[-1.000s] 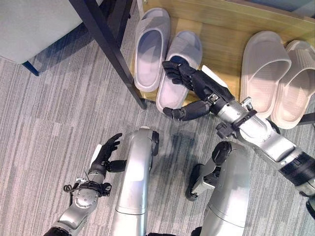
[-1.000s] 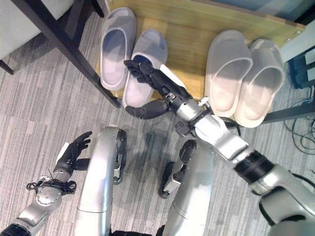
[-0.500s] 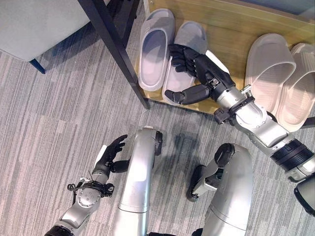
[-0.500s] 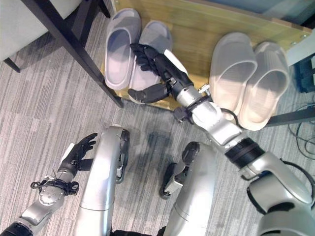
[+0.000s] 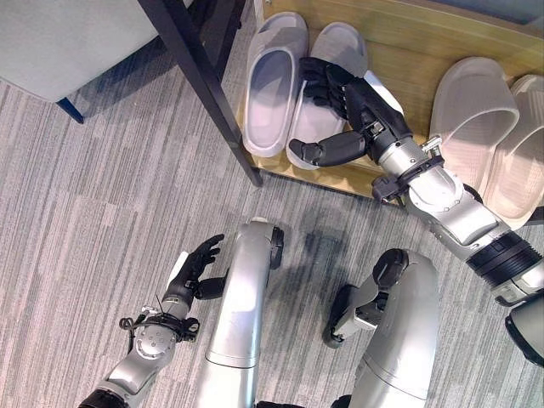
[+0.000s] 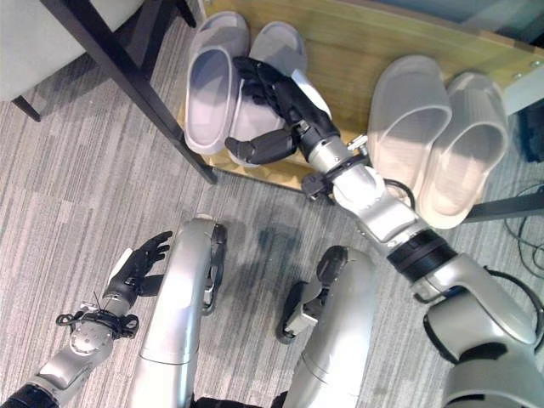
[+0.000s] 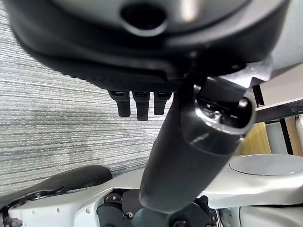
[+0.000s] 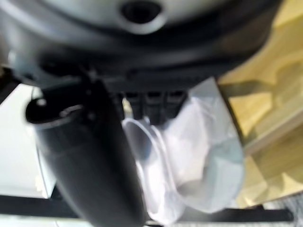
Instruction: Arrange the slippers neatly on the shoe rack.
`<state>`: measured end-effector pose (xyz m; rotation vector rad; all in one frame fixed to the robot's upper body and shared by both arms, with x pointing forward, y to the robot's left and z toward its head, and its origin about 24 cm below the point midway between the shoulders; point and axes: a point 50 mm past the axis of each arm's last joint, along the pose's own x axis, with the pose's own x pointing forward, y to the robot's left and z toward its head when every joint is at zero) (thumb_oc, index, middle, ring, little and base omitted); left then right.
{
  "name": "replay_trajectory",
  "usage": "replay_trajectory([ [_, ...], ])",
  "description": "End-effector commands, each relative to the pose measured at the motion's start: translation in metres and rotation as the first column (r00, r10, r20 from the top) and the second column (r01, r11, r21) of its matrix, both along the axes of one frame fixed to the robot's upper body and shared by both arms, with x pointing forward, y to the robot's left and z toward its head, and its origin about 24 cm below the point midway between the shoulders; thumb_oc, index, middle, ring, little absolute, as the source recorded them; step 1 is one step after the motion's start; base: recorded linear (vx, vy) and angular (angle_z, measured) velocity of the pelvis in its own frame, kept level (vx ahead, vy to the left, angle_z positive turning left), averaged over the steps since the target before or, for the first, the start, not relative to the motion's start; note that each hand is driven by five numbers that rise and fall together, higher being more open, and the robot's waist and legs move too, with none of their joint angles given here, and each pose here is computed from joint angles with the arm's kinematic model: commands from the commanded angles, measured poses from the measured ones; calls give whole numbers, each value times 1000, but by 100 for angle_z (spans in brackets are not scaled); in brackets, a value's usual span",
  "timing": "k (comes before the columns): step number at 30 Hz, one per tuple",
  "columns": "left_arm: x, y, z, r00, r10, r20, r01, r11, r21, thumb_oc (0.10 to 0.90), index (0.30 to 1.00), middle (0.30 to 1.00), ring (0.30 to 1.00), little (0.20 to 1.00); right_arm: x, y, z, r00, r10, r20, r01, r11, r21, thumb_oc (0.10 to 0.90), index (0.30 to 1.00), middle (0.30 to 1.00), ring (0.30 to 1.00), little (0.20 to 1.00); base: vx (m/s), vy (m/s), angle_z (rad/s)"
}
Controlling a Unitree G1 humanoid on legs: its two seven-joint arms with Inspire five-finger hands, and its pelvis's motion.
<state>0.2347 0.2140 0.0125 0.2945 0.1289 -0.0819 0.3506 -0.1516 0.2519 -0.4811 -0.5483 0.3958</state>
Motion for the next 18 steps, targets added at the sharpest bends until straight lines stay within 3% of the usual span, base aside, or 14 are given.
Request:
replay_trajectory([
  [1,0,-30,20,983,-123,135,135,987,-86,800,900,900,900,900,-45,37,75,914,247,322,-291,952,93,800,900,900,900,900,0,0,0],
  [11,-1,-28,24,983,-109,151,124,988,-95,800,900,900,900,900,-61,34,66,898,306,316,-331,943,25,800,900,900,900,900,0,0,0],
  [18,-3,-26,23,985,-94,144,110,988,-106,800,900,900,900,900,-72,37,63,874,362,324,-406,911,77,800,900,900,900,900,0,0,0],
])
